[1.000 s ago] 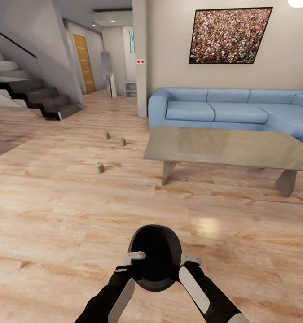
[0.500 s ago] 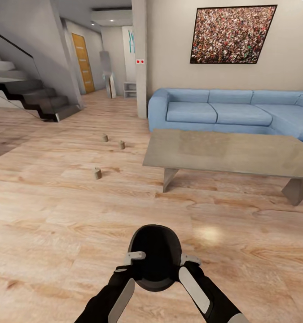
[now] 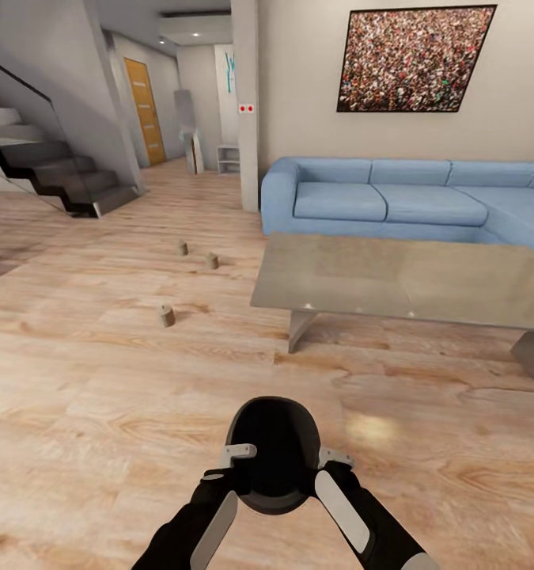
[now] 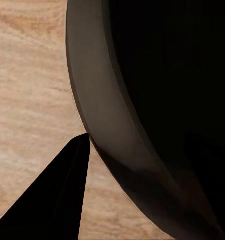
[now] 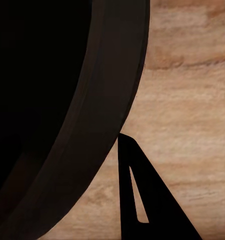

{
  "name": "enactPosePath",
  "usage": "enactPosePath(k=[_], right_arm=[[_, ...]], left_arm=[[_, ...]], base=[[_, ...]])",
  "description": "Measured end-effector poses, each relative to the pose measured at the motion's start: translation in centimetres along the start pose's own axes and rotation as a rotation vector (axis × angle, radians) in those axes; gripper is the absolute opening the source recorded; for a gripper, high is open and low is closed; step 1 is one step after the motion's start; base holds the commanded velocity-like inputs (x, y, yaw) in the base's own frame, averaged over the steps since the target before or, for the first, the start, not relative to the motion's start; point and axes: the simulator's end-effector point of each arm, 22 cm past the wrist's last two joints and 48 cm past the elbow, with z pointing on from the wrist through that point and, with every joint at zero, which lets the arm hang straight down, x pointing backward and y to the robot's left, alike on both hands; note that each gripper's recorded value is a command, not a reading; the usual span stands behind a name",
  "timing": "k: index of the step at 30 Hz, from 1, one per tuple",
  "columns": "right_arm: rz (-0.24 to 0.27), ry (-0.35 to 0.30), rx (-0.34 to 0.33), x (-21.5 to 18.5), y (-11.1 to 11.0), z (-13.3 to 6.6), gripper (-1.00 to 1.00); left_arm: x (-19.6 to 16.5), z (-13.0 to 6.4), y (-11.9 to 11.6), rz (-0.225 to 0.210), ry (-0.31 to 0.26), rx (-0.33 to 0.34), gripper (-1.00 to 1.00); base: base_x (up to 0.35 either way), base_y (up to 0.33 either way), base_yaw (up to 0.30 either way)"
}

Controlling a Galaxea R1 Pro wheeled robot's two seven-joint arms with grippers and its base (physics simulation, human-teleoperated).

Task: Place each of the two pumpkins and all three candles from the living room inside a cabinet in the living room (use any cabinet), then make sure every cabinet is closed, and position the cauldron so it is next to a table in the living room.

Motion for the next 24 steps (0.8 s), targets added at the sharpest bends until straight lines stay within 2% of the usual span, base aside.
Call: enactPosePath(k=[8,18,24], right_arm=[[0.0,0.0,0.0,0.0,0.0,0.0,-1.0],[0.0,-0.006,-0.001,-0.23,0.04,-0.2,-1.0],[-0.001,-0.008,-0.002,-0.3,0.07,-0.25,-1.0]], left_arm=[[0.0,0.0,0.0,0.0,0.0,0.0,-1.0],[-0.26,-0.17,-0.04,0.001,-0.007,0.001,-1.0],[-0.34,-0.21,-0.03,0.001,-0.008,0.001,-1.0]], base=[[0.272,0.0,-0.004],[0.267,0.0,-0.192],[0.255,0.0,-0.031]])
